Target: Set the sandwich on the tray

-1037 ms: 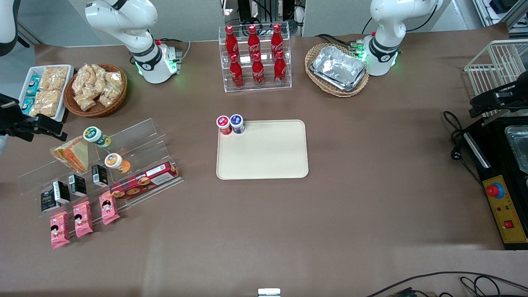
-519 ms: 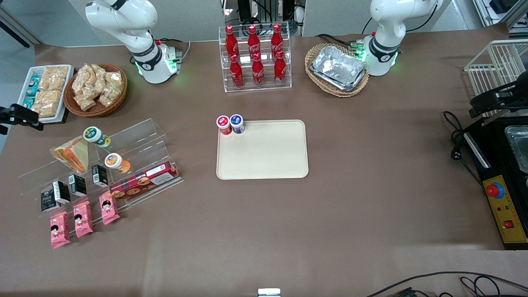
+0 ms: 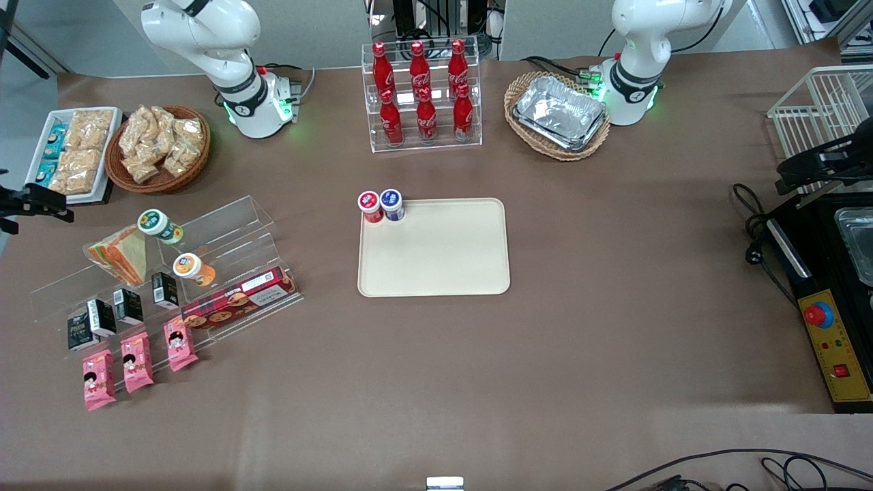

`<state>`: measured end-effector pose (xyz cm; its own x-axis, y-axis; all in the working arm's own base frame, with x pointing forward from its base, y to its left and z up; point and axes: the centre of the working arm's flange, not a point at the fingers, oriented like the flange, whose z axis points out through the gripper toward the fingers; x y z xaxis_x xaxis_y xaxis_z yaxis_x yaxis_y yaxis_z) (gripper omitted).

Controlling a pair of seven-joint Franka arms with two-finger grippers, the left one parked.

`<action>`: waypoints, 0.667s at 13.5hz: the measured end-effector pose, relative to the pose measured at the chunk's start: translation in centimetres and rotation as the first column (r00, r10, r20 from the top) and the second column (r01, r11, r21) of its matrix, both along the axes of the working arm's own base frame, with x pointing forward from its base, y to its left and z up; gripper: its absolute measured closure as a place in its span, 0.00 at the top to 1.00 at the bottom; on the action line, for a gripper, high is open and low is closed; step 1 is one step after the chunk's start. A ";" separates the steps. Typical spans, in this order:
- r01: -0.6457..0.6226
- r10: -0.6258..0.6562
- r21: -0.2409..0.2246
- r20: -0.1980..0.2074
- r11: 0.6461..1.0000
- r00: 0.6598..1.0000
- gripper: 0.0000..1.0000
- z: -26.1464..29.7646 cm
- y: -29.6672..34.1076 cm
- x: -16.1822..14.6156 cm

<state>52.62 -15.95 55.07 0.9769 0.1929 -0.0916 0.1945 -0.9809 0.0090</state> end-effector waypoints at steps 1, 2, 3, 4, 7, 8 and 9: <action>-0.011 0.011 -0.006 0.002 1.000 1.000 1.00 -0.9 0.0 0.0; -0.025 0.025 -0.009 0.009 1.000 1.000 1.00 -1.8 -0.1 0.1; -0.041 0.042 -0.010 0.019 0.999 0.999 1.00 -2.9 -0.1 0.0; -0.051 0.051 -0.011 0.027 0.999 0.998 1.00 -3.9 -0.3 -0.1; -0.075 0.076 -0.011 0.042 0.997 0.996 1.00 -6.7 -1.4 -0.9; -0.077 0.077 -0.010 0.043 0.997 0.996 1.00 -7.7 -1.6 -1.3; -0.076 0.077 -0.008 0.041 0.997 0.996 1.00 -8.6 -1.8 -1.6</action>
